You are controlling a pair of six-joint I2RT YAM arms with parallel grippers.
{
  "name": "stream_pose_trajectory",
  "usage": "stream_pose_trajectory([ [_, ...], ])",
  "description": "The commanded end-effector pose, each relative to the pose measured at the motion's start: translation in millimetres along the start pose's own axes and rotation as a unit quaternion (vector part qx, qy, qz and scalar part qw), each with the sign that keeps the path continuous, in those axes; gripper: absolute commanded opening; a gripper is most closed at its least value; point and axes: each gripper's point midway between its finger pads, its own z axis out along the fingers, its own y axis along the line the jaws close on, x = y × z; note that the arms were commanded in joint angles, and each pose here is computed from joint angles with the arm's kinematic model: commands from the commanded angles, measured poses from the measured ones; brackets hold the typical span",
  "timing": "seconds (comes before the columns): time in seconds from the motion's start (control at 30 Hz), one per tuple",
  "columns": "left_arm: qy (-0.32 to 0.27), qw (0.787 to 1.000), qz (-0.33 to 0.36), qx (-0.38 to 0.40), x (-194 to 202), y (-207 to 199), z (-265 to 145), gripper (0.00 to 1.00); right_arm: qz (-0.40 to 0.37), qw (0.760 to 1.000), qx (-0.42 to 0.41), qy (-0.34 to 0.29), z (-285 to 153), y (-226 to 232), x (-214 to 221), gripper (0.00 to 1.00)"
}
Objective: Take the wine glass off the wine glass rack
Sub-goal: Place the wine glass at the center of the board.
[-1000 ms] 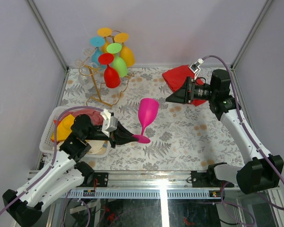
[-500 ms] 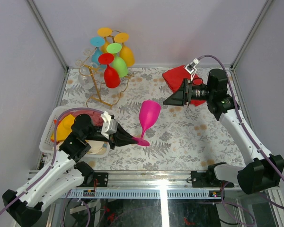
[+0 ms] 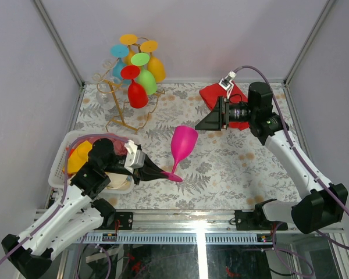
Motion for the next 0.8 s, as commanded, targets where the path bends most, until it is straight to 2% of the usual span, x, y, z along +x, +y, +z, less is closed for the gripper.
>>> stream_pose_trajectory([
  [0.0, -0.007, 0.999, 0.037, 0.015, -10, -5, -1, 0.0, -0.029, 0.999, -0.012, -0.003, 1, 19, -10, 0.92],
  [0.17, -0.006, 0.999, 0.039, 0.021, -8, -4, 0, 0.0, -0.021, 0.999, -0.02, 0.016, 9, 20, -2, 0.88],
  [0.3, -0.008, 0.999, 0.038, 0.03, -9, -2, 3, 0.0, -0.018, 0.996, -0.059, 0.059, 20, 32, 13, 0.78],
  [0.37, -0.004, 0.999, 0.032, 0.03, -9, -1, 3, 0.0, -0.024, 0.992, -0.091, 0.084, 22, 44, 22, 0.7],
  [0.47, -0.001, 0.999, 0.03, 0.023, -9, 1, 3, 0.0, -0.034, 0.989, -0.111, 0.091, 21, 51, 26, 0.48],
  [0.7, 0.005, 1.0, 0.023, -0.011, -3, 8, 0, 0.0, -0.058, 0.983, -0.144, 0.099, 12, 68, 33, 0.05],
  [0.73, 0.004, 1.0, 0.023, -0.01, -3, 8, 0, 0.0, -0.062, 0.983, -0.143, 0.096, 11, 69, 33, 0.0],
  [0.77, 0.004, 1.0, 0.021, -0.009, -3, 8, 1, 0.0, -0.064, 0.984, -0.142, 0.092, 11, 71, 32, 0.0],
])
